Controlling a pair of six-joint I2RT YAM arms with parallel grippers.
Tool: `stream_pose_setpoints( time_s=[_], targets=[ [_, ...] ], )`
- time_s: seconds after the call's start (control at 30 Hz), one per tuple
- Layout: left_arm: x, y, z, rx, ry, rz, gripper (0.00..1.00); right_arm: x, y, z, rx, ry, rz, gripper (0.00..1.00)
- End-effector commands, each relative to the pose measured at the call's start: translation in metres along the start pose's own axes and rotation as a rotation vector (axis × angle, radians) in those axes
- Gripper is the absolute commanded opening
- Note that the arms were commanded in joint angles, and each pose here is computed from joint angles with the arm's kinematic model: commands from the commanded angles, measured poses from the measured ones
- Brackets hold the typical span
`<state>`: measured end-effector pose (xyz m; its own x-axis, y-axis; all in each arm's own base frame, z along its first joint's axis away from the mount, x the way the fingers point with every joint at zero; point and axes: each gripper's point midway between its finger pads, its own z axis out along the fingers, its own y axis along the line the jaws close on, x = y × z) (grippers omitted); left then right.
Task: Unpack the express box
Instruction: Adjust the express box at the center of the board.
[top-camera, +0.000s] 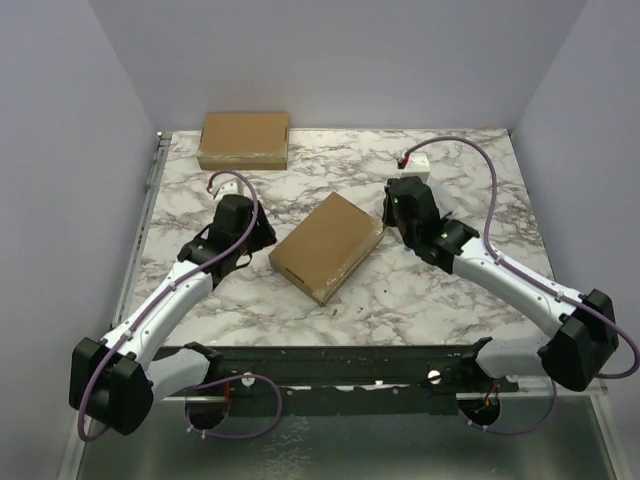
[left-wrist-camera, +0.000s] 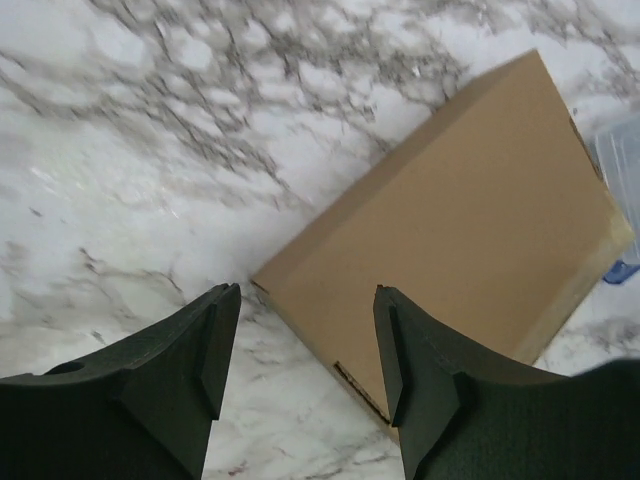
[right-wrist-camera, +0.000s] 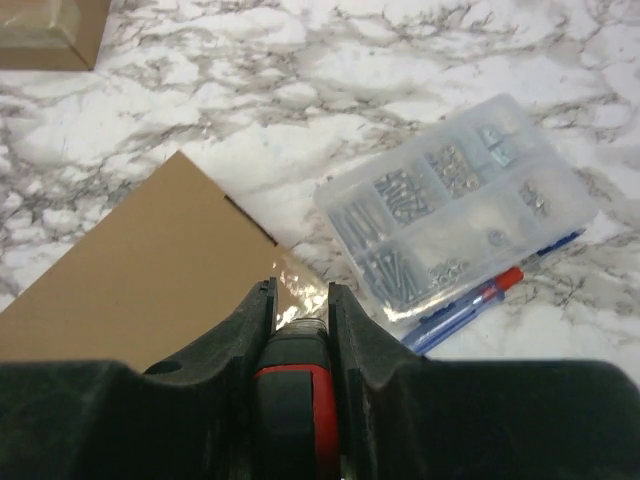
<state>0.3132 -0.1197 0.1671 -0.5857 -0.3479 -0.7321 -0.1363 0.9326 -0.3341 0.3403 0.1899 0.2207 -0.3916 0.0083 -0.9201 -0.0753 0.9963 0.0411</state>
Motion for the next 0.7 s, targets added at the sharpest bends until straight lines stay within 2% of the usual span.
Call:
stream_pose_setpoints(
  time_s=[0.0, 0.13, 0.3, 0.4, 0.53, 0.67],
  targets=[
    [0.076, -0.024, -0.011, 0.167, 0.248, -0.193, 0.63, -0.039, -0.004, 0.028, 0.005, -0.051, -0.017, 0.00],
    [0.106, -0.031, -0.017, 0.179, 0.275, -0.233, 0.59, -0.050, -0.018, 0.068, 0.089, -0.066, -0.054, 0.00],
    [0.134, -0.025, -0.011, 0.141, 0.307, -0.191, 0.52, -0.040, 0.005, 0.103, -0.001, -0.033, -0.105, 0.00],
    [0.148, -0.016, -0.003, 0.100, 0.331, -0.157, 0.45, -0.039, 0.020, 0.110, -0.066, -0.040, -0.089, 0.00],
    [0.154, -0.012, 0.008, 0.082, 0.322, -0.133, 0.44, -0.028, 0.032, 0.117, -0.116, -0.006, -0.092, 0.00],
    [0.141, -0.017, 0.018, 0.070, 0.283, -0.091, 0.45, -0.002, 0.042, 0.109, -0.160, 0.071, -0.078, 0.00]
  ],
)
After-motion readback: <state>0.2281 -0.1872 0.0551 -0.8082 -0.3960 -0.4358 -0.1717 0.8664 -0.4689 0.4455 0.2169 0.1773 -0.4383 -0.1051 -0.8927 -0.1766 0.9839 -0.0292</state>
